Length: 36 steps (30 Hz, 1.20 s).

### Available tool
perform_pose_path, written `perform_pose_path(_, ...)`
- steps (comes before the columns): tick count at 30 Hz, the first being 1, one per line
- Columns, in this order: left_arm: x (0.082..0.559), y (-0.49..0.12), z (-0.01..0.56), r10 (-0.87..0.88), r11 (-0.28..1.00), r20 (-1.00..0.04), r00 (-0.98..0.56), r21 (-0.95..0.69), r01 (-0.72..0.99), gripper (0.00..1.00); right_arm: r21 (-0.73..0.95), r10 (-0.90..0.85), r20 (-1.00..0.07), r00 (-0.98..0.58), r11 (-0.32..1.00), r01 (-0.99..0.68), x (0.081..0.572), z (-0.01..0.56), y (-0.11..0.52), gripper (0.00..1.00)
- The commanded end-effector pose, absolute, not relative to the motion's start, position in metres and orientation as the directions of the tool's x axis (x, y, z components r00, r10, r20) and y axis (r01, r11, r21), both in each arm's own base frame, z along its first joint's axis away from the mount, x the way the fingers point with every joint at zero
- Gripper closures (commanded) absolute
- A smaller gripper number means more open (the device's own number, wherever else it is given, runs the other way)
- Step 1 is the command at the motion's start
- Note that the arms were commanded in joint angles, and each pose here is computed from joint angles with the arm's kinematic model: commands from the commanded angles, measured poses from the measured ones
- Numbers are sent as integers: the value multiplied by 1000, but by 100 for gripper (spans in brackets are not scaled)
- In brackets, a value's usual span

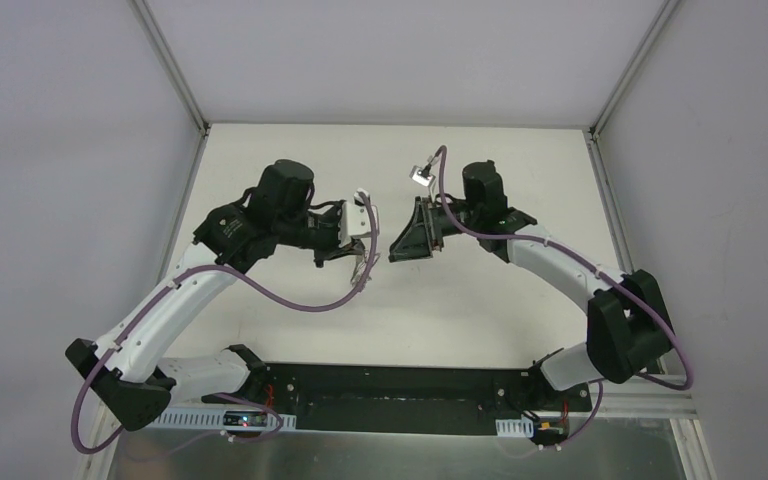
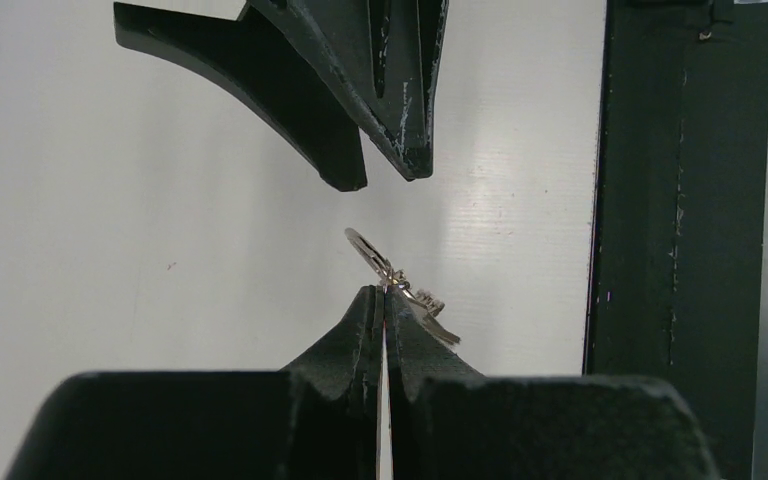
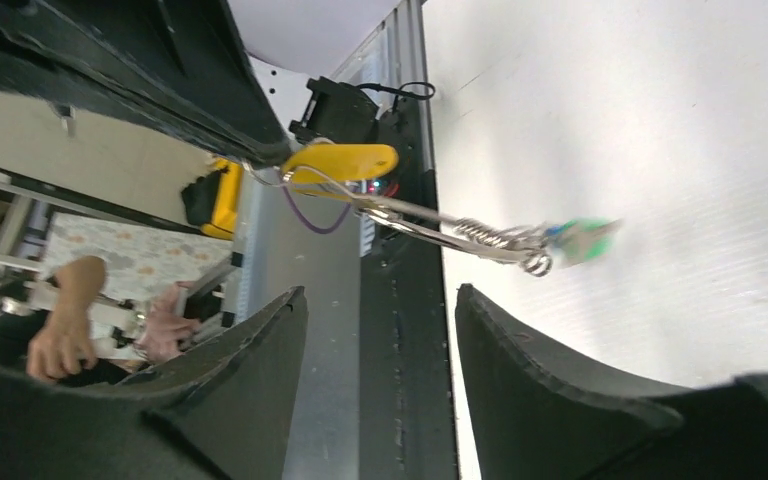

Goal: Put the keys on the keyring

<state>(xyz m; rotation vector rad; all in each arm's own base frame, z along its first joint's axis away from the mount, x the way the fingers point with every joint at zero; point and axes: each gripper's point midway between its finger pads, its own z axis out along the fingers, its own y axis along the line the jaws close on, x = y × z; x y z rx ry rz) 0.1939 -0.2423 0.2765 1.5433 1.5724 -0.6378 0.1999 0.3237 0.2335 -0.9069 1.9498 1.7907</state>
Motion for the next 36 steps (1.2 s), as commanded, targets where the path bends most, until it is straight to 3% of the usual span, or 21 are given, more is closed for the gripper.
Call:
perform_pose_path(1, 180, -248, 304, 503, 74, -858, 98, 157, 985, 100, 589, -235, -789, -568, -28, -807, 200, 251, 317, 39)
perform_pose_path(14, 169, -261, 316, 443, 36, -896, 41, 63, 997, 100, 431, -297, -866, -401, -38, -902, 191, 252, 310, 30)
perform_pose_path(29, 199, -267, 322, 431, 224, -896, -103, -5, 975, 100, 458, -273, -857, -438, -13, -889, 185, 264, 308, 30)
perform_pose_path(36, 199, -272, 325, 399, 245, -902, -162, -65, 967, 100, 443, -267, -863, -429, 8, -897, 189, 260, 307, 30)
